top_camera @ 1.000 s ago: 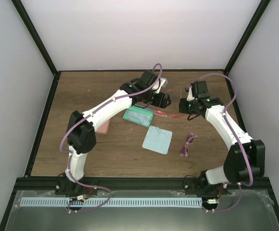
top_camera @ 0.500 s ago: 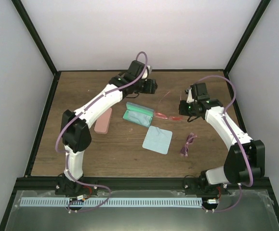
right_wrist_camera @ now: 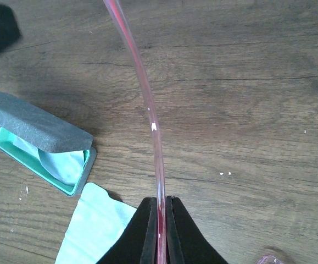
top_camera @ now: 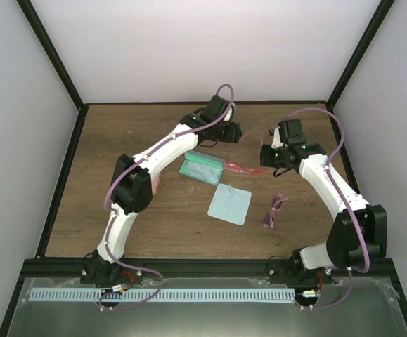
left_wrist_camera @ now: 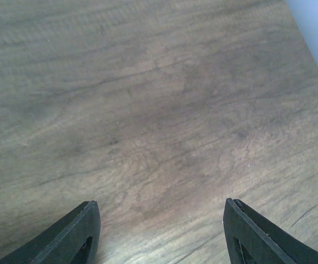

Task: Organize the sunglasses
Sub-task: Fold the sunglasses, then place the sunglasses at the center of the board, then fold the sunglasses at the center of the board.

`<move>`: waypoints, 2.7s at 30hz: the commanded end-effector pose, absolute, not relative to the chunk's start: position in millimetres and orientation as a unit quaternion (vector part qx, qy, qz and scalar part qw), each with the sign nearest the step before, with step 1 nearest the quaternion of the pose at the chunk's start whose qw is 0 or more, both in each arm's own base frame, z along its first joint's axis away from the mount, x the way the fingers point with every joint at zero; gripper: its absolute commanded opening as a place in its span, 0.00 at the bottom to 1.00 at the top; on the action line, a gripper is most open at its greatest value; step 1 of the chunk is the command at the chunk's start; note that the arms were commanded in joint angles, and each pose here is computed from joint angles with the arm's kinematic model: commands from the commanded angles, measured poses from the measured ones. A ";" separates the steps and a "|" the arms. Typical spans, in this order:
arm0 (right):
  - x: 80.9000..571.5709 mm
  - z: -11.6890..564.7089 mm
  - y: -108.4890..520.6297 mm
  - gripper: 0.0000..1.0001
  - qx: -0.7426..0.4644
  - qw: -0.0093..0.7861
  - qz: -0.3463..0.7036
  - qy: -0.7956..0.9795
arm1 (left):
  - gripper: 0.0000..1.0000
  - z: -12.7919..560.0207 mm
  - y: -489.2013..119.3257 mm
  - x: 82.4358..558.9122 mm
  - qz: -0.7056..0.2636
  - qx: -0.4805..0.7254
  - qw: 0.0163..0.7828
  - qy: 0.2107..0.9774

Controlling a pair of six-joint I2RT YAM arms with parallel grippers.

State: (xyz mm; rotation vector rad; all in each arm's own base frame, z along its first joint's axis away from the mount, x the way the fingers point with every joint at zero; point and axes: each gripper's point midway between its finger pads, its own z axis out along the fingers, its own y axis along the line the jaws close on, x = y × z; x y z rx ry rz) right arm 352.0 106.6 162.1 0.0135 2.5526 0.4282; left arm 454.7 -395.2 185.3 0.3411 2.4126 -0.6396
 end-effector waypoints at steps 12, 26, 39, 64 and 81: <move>365.6 174.2 113.7 0.01 0.003 0.287 0.164 0.944 | 0.64 188.0 -435.8 403.9 -0.257 0.181 0.277 0.908; 375.2 176.9 110.6 0.01 0.037 0.292 0.162 0.942 | 0.65 170.6 -437.5 356.4 -0.256 0.205 0.241 0.913; 372.1 167.6 92.0 0.01 0.105 0.283 0.126 0.945 | 0.73 263.5 -384.7 409.8 -0.228 0.076 0.379 0.894; 344.4 54.4 54.4 0.18 0.228 0.156 0.032 0.961 | 0.65 198.9 -406.2 350.6 -0.300 0.062 0.294 0.905; 393.5 126.9 85.4 0.01 0.165 0.239 0.120 0.950 | 0.26 159.7 -426.5 310.1 -0.324 0.106 0.228 0.912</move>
